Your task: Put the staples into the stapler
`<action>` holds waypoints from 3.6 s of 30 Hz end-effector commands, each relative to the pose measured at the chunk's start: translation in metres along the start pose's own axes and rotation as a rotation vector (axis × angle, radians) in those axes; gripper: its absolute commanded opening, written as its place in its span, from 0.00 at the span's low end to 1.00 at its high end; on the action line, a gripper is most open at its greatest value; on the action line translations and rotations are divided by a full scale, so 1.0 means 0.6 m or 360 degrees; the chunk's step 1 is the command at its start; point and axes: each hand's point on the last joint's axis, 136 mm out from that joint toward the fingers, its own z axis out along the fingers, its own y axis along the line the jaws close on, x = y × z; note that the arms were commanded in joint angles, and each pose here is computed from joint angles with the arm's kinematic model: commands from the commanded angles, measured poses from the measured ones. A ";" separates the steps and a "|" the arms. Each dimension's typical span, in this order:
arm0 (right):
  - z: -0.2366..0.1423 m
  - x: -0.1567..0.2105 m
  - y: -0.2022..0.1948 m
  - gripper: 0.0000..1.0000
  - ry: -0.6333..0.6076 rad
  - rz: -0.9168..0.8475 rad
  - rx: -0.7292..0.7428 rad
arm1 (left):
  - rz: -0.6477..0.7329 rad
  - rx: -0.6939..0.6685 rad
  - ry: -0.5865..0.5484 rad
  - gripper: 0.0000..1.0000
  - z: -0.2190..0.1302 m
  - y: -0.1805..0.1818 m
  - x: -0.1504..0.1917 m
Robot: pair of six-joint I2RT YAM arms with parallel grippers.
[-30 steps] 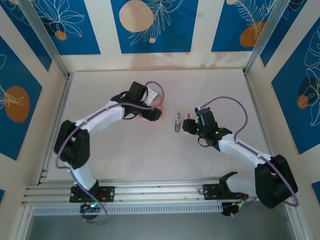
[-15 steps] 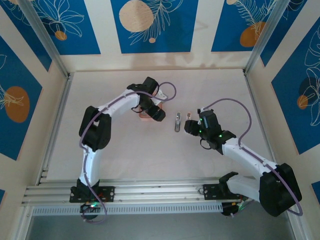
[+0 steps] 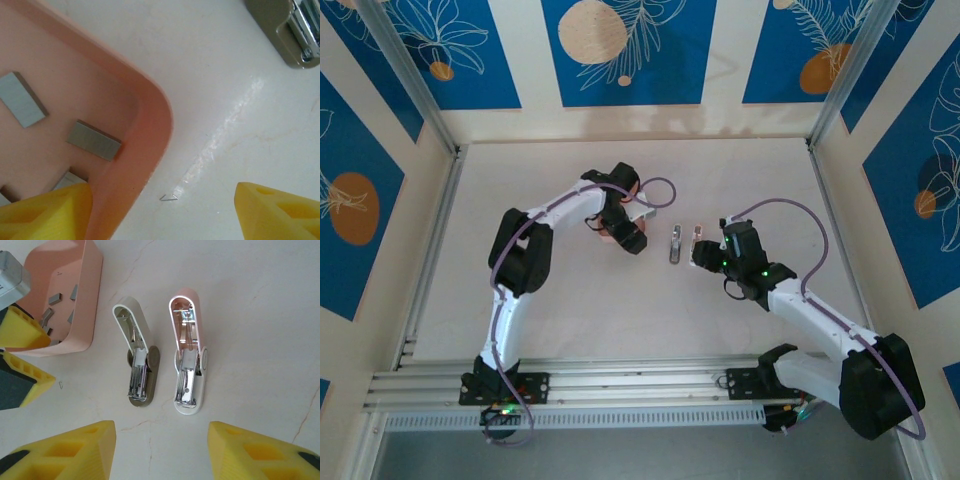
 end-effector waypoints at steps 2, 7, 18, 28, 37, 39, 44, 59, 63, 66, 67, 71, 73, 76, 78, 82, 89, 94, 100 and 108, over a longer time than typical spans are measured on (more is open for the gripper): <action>-0.007 -0.002 0.007 0.51 -0.0005 0.0005 -0.0045 | 0.0091 0.0124 0.0090 0.74 -0.008 -0.045 0.023; -0.009 0.001 0.007 0.51 0.0004 0.0015 -0.0051 | 0.0145 0.0163 0.0110 0.74 -0.024 -0.082 0.044; -0.017 0.011 0.026 0.50 0.0040 0.0007 -0.0100 | 0.0115 0.0275 0.0110 0.74 -0.020 -0.193 0.122; -0.035 0.035 0.066 0.49 0.0106 -0.0032 -0.0169 | -0.0034 0.0391 -0.0194 0.74 -0.058 -0.272 0.150; -0.044 0.066 0.149 0.47 0.0292 -0.0164 -0.0250 | -0.0507 0.0086 -0.0867 0.78 -0.150 -0.156 0.126; -0.040 0.074 0.172 0.47 0.0362 -0.0232 -0.0240 | -0.0619 0.0002 -0.0986 0.80 -0.160 -0.125 0.135; -0.017 0.095 0.224 0.46 0.0596 -0.0379 -0.0130 | -0.0968 -0.0152 -0.1242 0.85 -0.171 -0.055 0.177; 0.110 0.131 0.295 0.46 0.0988 -0.0369 0.0185 | -0.1251 -0.0017 -0.1392 0.63 -0.124 -0.036 0.233; 0.128 0.133 0.291 0.46 0.1012 -0.0341 0.0231 | -0.1238 0.0075 -0.1362 0.57 -0.105 -0.042 0.220; 0.139 0.138 0.281 0.46 0.1034 -0.0314 0.0279 | -0.1240 0.0130 -0.1345 0.56 -0.092 -0.043 0.211; 0.142 0.140 0.279 0.46 0.1039 -0.0306 0.0288 | -0.1247 0.0141 -0.1336 0.55 -0.087 -0.043 0.209; 0.154 0.146 0.269 0.46 0.1061 -0.0293 0.0328 | -0.1294 0.0129 -0.1295 0.47 -0.067 -0.033 0.211; 0.160 0.148 0.266 0.46 0.1067 -0.0289 0.0345 | -0.1309 0.0128 -0.1291 0.44 -0.062 -0.031 0.211; 0.169 0.150 0.262 0.46 0.1086 -0.0270 0.0365 | -0.1301 0.0107 -0.1261 0.43 -0.054 -0.027 0.213; 0.175 0.153 0.259 0.46 0.1101 -0.0258 0.0373 | -0.1299 0.0093 -0.1238 0.42 -0.049 -0.025 0.214; 0.185 0.156 0.245 0.46 0.1119 -0.0237 0.0425 | -0.1293 0.0083 -0.1196 0.39 -0.038 -0.024 0.219; 0.197 0.162 0.228 0.46 0.1143 -0.0205 0.0476 | -0.1308 0.0086 -0.1159 0.33 -0.028 -0.026 0.227; 0.203 0.169 0.226 0.43 0.1161 -0.0176 0.0464 | -0.1327 0.0090 -0.1159 0.31 -0.028 -0.028 0.233; 0.214 0.174 0.220 0.40 0.1159 -0.0175 0.0477 | -0.1311 0.0047 -0.1167 0.30 -0.034 -0.027 0.241; 0.232 0.177 0.213 0.32 0.1148 -0.0173 0.0478 | -0.1297 0.0047 -0.1158 0.30 -0.033 -0.029 0.244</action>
